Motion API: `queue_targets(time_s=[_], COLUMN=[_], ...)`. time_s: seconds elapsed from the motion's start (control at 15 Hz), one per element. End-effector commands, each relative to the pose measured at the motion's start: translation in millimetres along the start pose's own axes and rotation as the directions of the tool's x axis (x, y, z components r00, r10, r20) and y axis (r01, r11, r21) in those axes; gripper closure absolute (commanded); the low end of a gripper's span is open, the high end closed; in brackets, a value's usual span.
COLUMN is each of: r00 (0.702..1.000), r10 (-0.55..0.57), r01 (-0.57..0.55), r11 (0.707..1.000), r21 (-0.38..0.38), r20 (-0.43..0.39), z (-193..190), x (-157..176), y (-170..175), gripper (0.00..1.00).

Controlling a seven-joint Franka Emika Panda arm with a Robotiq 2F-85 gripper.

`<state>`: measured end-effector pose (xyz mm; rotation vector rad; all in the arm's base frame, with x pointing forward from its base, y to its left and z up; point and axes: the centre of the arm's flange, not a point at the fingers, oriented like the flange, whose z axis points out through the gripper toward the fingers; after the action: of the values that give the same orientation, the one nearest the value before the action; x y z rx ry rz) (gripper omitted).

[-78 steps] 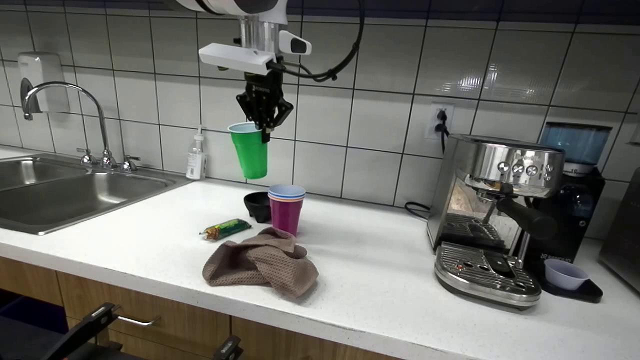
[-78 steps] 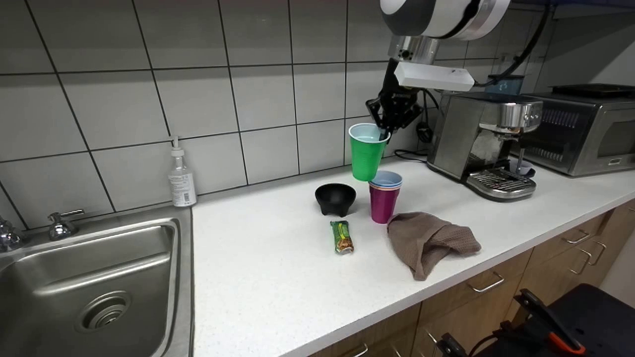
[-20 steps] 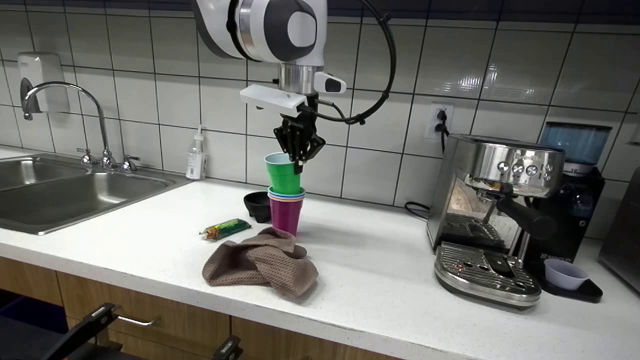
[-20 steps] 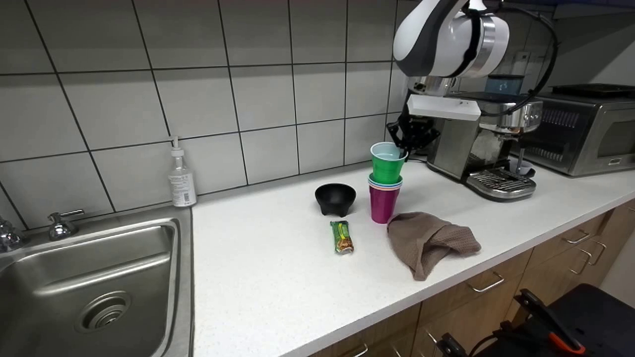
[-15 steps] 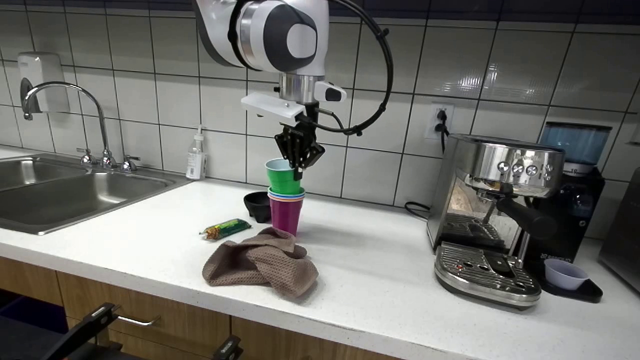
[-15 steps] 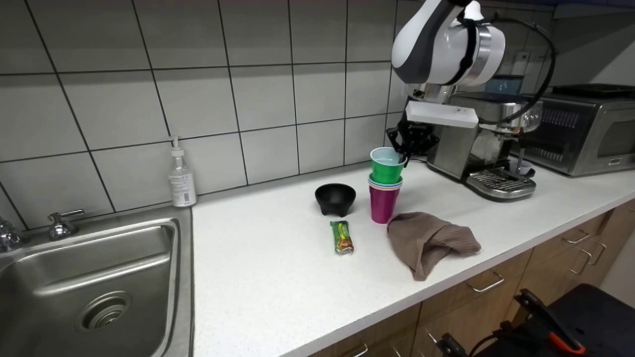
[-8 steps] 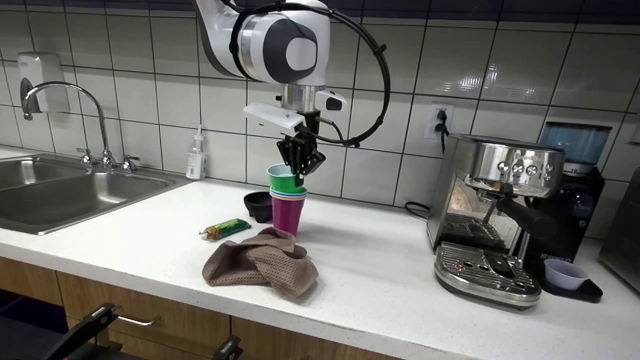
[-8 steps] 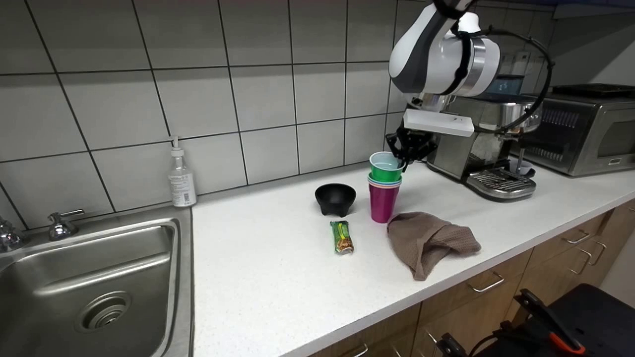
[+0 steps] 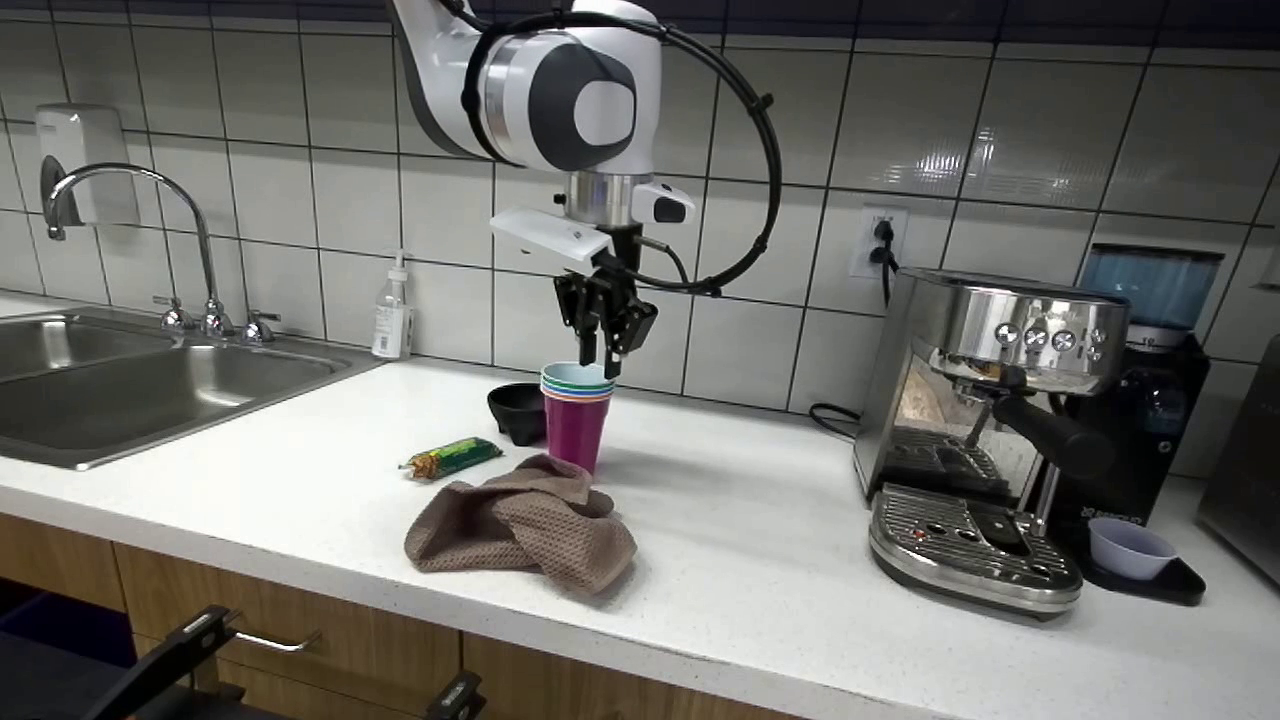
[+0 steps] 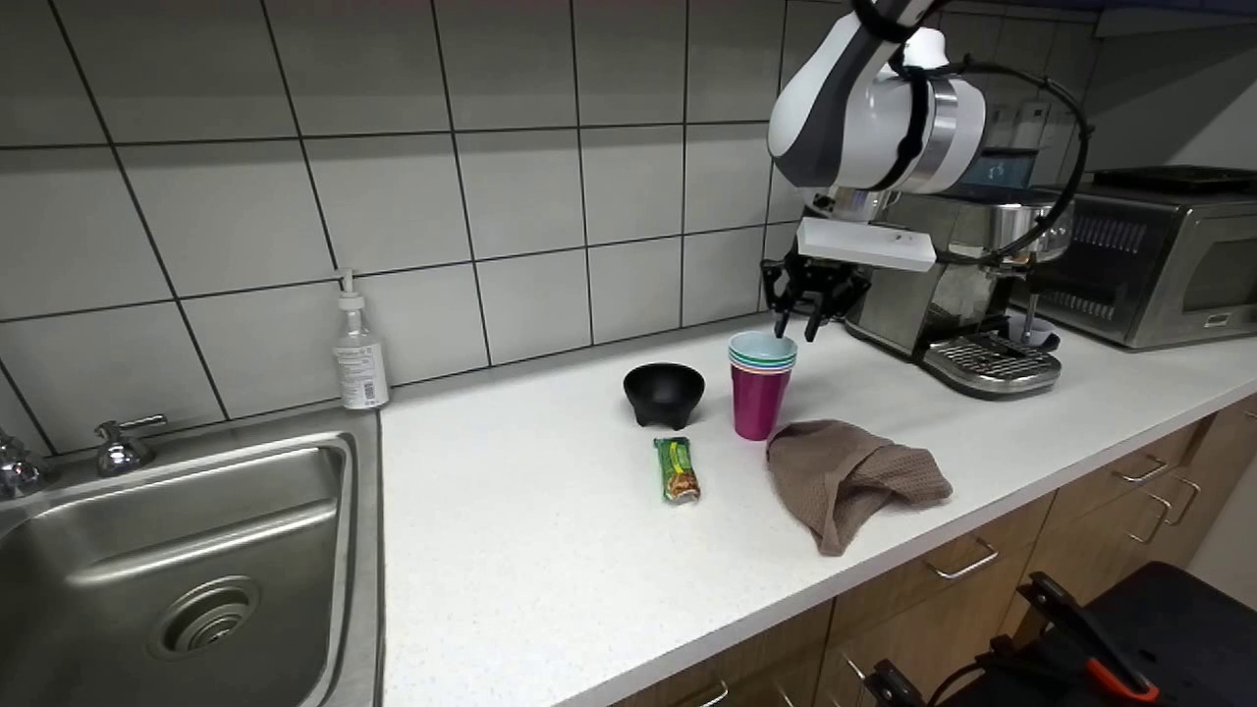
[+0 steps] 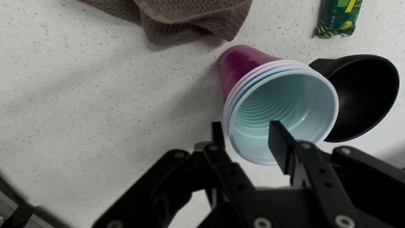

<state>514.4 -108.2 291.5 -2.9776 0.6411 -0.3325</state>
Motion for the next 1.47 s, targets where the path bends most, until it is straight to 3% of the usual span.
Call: queue_targets(time_s=[0.0, 0.13, 0.27, 0.87, 1.4], r00=[1.000, 1.000, 1.000, 0.990, 0.958], r10=[-0.008, -0.015, -0.029, -0.138, -0.282], r01=[0.008, 0.015, 0.029, 0.137, 0.280], r11=[1.000, 1.000, 1.000, 0.990, 0.959], r21=[0.013, 0.014, 0.009, -0.024, -0.050], r20=[-0.014, -0.013, -0.010, -0.041, -0.044], z=[-1.1, -2.2, -2.8, -22.2, -52.3], x=[6.3, 4.7, 1.8, -28.2, -67.6], y=[0.6, -0.6, -3.7, -21.5, -26.5], gripper=[0.27, 0.09, 0.00, 0.00, 0.00])
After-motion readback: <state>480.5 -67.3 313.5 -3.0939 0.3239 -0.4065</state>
